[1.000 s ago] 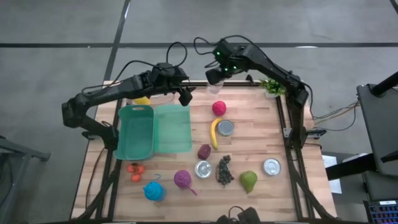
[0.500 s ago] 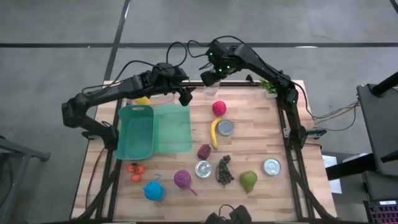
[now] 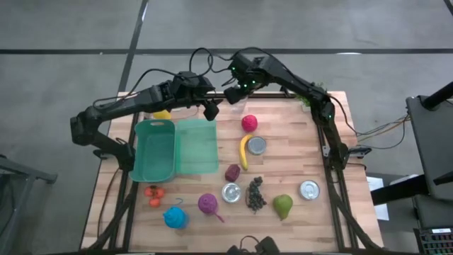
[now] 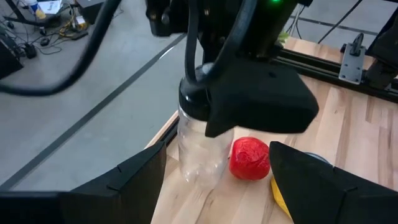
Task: Pick & Place Food Item
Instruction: Put the transparent water bottle into the transparent bin
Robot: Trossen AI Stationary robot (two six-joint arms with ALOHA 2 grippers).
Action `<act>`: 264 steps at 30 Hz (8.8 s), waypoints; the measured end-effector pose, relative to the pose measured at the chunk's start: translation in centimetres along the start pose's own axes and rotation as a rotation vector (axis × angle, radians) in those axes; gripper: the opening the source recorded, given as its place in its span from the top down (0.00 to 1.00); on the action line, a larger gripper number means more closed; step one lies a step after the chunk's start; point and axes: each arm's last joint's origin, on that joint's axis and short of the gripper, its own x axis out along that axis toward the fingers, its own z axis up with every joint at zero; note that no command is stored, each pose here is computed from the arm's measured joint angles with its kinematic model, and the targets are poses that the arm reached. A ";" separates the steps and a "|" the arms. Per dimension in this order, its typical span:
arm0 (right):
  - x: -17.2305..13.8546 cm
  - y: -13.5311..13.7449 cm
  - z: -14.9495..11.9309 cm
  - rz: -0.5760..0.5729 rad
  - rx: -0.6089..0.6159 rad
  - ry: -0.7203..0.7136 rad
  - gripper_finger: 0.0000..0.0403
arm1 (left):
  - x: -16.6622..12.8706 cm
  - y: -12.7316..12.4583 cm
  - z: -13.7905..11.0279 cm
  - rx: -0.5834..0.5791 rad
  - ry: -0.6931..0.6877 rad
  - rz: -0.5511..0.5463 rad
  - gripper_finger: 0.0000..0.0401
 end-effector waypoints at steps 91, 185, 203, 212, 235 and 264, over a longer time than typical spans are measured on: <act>0.3 0.0 -1.3 0.057 -0.004 0.063 0.06 | 0.0 0.0 0.0 0.000 0.000 0.000 0.27; -8.1 -4.9 -16.1 0.051 0.134 -0.167 0.06 | 0.0 0.0 0.0 0.000 0.000 0.000 0.28; -8.5 -5.0 -16.2 0.082 0.130 -0.160 0.06 | 0.0 0.0 0.0 0.003 0.000 0.000 0.28; -8.5 -5.0 -16.2 0.083 0.131 -0.160 0.06 | 0.0 0.0 0.0 0.003 0.000 0.000 0.28; -8.5 -4.9 -16.2 0.082 0.133 -0.161 0.06 | 0.0 0.0 0.0 -0.001 0.000 0.000 0.27; -8.5 -4.9 -16.2 0.080 0.133 -0.162 0.06 | 0.7 0.5 1.8 -0.021 0.023 0.016 0.27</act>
